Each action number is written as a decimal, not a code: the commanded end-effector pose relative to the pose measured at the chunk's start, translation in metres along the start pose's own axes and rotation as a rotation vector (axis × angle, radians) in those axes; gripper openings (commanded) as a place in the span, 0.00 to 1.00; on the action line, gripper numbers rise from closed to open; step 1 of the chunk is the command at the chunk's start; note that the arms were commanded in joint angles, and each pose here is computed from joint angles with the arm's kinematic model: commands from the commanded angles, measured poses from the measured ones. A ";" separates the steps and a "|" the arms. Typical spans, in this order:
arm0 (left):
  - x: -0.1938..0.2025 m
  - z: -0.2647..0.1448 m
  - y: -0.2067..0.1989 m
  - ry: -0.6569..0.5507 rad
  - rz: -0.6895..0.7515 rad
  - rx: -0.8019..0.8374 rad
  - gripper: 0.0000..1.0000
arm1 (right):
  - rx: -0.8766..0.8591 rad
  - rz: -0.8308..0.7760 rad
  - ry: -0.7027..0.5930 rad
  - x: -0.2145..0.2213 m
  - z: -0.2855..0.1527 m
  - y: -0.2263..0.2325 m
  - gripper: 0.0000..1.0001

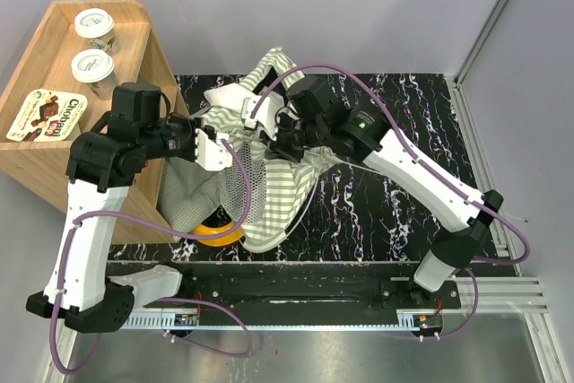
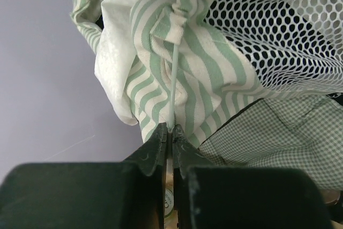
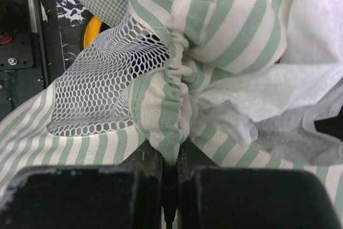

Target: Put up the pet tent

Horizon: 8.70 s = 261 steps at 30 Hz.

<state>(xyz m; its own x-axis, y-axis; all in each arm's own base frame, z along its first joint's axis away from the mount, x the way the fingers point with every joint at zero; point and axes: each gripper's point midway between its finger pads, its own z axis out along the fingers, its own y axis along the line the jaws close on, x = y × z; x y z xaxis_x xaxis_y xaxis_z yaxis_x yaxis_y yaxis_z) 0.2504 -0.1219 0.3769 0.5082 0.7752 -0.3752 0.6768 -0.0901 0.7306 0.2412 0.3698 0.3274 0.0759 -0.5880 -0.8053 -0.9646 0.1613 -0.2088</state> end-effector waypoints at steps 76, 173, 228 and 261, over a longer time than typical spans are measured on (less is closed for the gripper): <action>0.021 0.053 -0.034 -0.076 -0.287 -0.023 0.00 | 0.475 0.020 0.182 0.147 -0.113 -0.101 0.69; -0.071 -0.001 0.048 -0.352 -0.677 -0.273 0.82 | 1.314 0.525 -1.303 -0.081 -0.307 -0.218 0.00; -0.077 0.129 -0.081 -0.502 -0.743 0.243 0.00 | 0.749 0.543 -1.413 -0.140 -0.274 -0.172 0.00; -0.044 0.095 0.016 -0.394 -1.070 -0.098 0.00 | 0.221 0.817 -0.409 0.104 0.008 -0.059 0.80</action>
<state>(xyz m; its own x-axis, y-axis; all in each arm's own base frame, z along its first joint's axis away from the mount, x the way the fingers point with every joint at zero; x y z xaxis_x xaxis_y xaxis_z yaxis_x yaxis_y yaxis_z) 0.2846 -0.1942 0.2779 -0.3733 0.3042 -0.8764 0.7618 0.6397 -0.1024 0.3382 0.2694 0.3010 -0.3181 0.2777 -0.9065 -0.5852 0.6948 0.4182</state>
